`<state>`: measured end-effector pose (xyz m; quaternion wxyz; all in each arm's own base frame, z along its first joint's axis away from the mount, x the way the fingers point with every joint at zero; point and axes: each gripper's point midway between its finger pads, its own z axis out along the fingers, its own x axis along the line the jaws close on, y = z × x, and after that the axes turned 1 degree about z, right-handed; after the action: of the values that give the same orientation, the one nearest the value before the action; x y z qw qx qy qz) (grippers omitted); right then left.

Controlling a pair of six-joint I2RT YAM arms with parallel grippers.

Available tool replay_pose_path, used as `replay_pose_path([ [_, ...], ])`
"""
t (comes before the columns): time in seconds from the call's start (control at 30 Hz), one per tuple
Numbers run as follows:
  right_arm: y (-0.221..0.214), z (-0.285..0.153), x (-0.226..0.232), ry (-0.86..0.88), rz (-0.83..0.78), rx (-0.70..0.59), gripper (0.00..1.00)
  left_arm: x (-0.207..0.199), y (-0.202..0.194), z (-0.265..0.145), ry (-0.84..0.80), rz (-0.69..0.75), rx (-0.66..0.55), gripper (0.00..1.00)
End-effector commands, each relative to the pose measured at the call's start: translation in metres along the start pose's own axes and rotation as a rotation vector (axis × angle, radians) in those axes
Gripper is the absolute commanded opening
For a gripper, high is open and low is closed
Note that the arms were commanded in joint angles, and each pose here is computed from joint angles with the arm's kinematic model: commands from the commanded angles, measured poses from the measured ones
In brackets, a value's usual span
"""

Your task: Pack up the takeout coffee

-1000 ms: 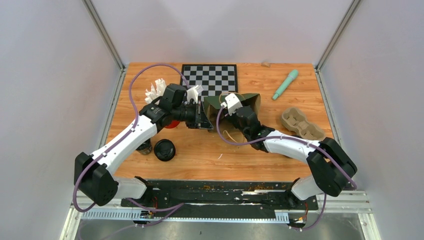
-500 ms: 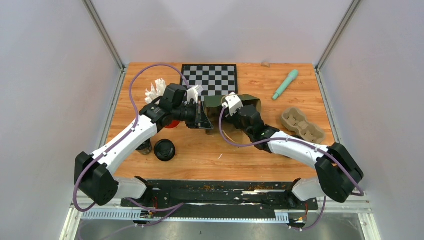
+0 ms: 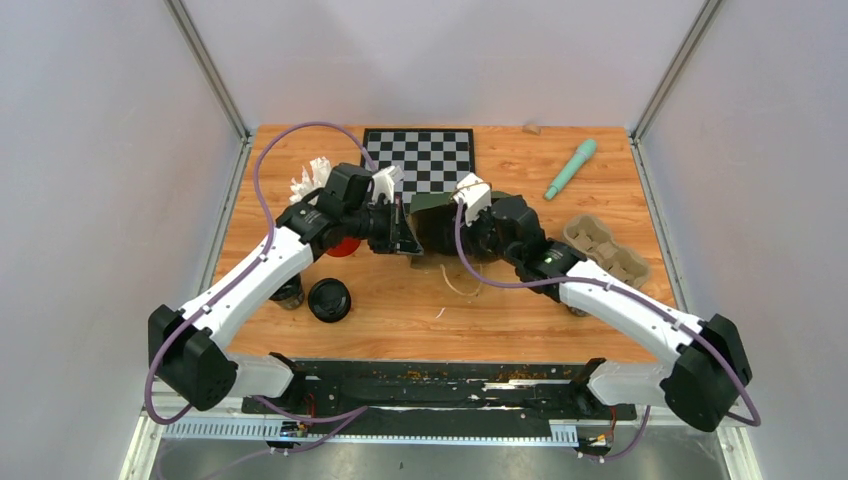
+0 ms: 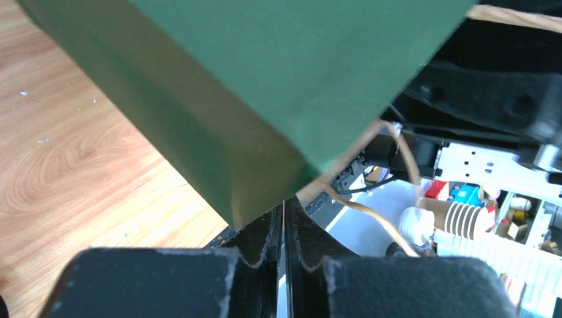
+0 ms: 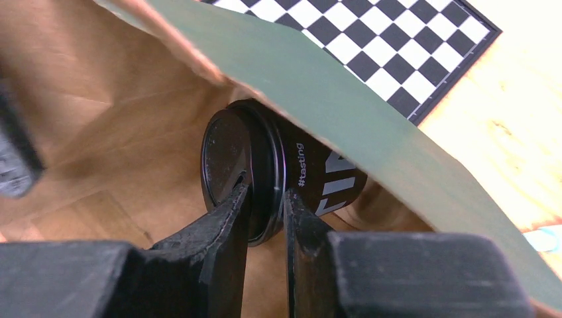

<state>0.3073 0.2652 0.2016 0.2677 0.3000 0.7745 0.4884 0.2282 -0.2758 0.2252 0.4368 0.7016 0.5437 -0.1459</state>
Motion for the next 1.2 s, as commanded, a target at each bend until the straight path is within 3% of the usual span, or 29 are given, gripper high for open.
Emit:
replay_pose_path([
  [0.0, 0.042, -0.036, 0.018, 0.116, 0.107, -0.049, 0.02, -0.004, 0.014, -0.006, 0.035, 0.034, -0.029, 0.09],
  [0.27, 0.065, -0.076, 0.025, 0.158, 0.182, -0.076, 0.03, 0.003, 0.018, -0.008, 0.088, 0.051, -0.036, 0.0],
  [0.47, 0.06, -0.075, 0.03, 0.187, 0.169, -0.089, 0.03, -0.018, 0.031, -0.017, 0.027, 0.07, -0.077, 0.0],
  [0.53, 0.059, -0.069, 0.033, 0.2, 0.167, -0.095, 0.03, -0.025, 0.032, -0.02, -0.004, 0.08, -0.085, 0.07],
  [0.6, 0.059, -0.064, 0.035, 0.22, 0.127, -0.097, 0.03, -0.028, 0.032, -0.023, -0.011, 0.091, -0.09, 0.25],
  [0.73, 0.054, -0.053, 0.041, 0.258, 0.098, -0.091, 0.03, -0.027, 0.032, -0.035, 0.022, 0.114, -0.111, 0.37],
  [1.0, 0.054, -0.048, 0.053, 0.338, 0.041, -0.11, 0.02, -0.025, 0.055, -0.079, 0.175, 0.152, -0.225, 0.54],
  [1.17, 0.054, -0.041, 0.052, 0.349, 0.027, -0.115, 0.02, -0.02, 0.056, -0.094, 0.236, 0.193, -0.224, 0.59],
])
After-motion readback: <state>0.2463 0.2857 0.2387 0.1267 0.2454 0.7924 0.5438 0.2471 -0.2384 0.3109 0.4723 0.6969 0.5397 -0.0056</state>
